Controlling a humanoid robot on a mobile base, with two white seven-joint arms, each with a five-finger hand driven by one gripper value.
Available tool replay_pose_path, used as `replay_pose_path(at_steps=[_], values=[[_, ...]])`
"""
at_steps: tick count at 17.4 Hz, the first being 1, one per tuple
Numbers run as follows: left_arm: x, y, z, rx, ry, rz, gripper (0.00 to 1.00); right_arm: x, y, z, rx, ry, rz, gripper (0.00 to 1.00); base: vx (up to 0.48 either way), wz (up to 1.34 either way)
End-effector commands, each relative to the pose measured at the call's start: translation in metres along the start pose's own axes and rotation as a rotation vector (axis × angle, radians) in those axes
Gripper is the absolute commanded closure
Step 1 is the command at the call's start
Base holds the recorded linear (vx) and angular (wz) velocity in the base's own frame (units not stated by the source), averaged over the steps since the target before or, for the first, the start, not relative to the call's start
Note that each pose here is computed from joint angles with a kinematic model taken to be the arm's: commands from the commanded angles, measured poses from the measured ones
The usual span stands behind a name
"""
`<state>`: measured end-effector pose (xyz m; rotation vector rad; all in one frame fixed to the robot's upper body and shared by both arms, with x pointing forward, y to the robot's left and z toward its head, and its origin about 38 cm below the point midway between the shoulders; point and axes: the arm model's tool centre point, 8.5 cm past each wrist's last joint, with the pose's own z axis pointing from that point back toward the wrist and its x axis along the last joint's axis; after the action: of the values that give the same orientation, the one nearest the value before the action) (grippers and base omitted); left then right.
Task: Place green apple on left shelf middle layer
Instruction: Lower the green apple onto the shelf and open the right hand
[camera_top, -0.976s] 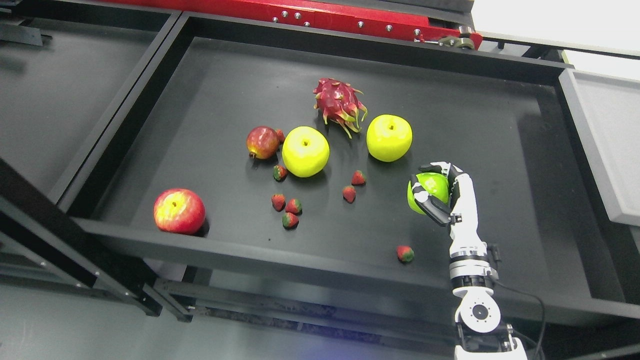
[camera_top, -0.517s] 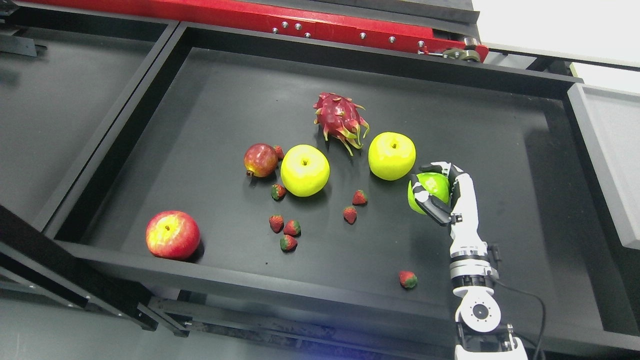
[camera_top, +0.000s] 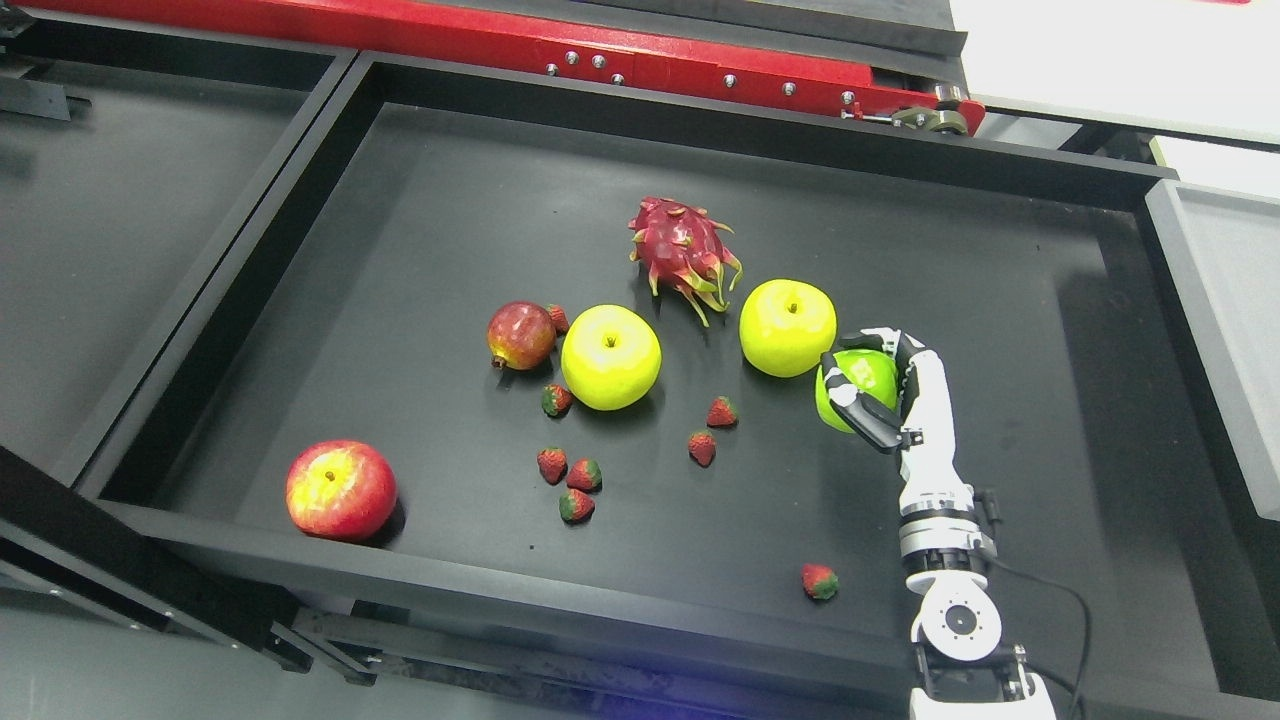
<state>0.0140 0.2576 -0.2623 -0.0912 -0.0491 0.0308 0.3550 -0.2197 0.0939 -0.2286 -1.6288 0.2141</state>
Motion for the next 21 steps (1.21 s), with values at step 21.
replay_pose_path(at_steps=[21], values=[[0.014,0.011,0.002,0.016,-0.021,-0.005,0.0,-0.002,-0.012,0.004,-0.077,-0.008,-0.051,0.0,0.004,0.0]])
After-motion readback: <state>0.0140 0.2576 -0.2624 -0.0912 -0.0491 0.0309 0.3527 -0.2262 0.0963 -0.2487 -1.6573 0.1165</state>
